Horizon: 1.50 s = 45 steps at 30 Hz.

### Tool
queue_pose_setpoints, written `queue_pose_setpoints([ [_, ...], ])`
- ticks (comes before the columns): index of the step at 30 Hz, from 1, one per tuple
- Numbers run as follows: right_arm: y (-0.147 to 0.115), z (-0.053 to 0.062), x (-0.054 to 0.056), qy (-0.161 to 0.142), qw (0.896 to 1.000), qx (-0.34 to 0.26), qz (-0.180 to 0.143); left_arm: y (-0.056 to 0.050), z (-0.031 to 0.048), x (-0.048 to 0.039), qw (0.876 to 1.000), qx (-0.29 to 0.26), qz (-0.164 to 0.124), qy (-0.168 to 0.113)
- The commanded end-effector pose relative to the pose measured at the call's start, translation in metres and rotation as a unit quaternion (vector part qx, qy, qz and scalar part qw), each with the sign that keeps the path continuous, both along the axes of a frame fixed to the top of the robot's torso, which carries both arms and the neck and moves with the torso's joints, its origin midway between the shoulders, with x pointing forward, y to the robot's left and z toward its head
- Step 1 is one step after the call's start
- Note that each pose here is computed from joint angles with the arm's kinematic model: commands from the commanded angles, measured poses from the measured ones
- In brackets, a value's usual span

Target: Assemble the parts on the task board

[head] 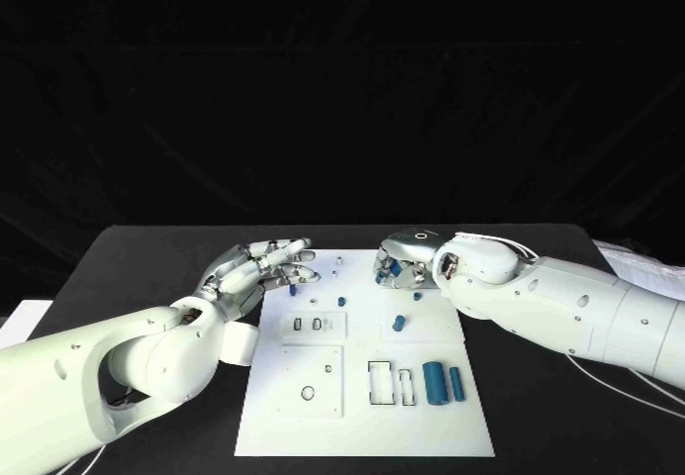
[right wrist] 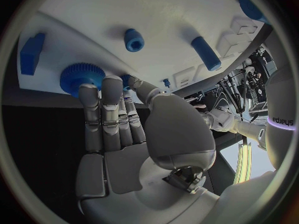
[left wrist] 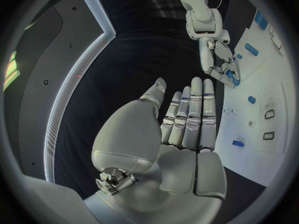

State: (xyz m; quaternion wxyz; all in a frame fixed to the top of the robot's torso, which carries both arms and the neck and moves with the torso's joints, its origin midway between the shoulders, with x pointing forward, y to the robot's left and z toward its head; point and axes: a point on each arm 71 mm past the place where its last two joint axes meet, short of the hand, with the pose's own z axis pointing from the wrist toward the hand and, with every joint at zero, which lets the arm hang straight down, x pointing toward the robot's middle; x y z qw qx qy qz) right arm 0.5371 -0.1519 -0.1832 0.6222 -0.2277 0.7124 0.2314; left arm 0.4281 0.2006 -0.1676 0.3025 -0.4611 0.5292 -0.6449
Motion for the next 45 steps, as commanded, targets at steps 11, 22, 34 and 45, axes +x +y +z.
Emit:
queue_pose_setpoints([
  [11,0.0,-0.006,0.0,-0.005,1.0,-0.001,-0.008,-0.003,0.0018,-0.0005,1.0,-0.009,-0.01,-0.003],
  [22,0.008,0.009,-0.005,-0.076,0.995,0.062,-0.006,0.0,0.0015,0.0002,1.0,-0.007,-0.008,-0.003],
  [34,0.028,0.016,0.0,-0.099,0.991,0.091,-0.017,0.001,0.0017,0.001,1.0,-0.006,-0.014,0.002],
  [45,0.042,0.019,0.005,-0.109,0.989,0.1,-0.02,-0.001,0.0025,0.0007,1.0,-0.007,-0.016,0.002],
])
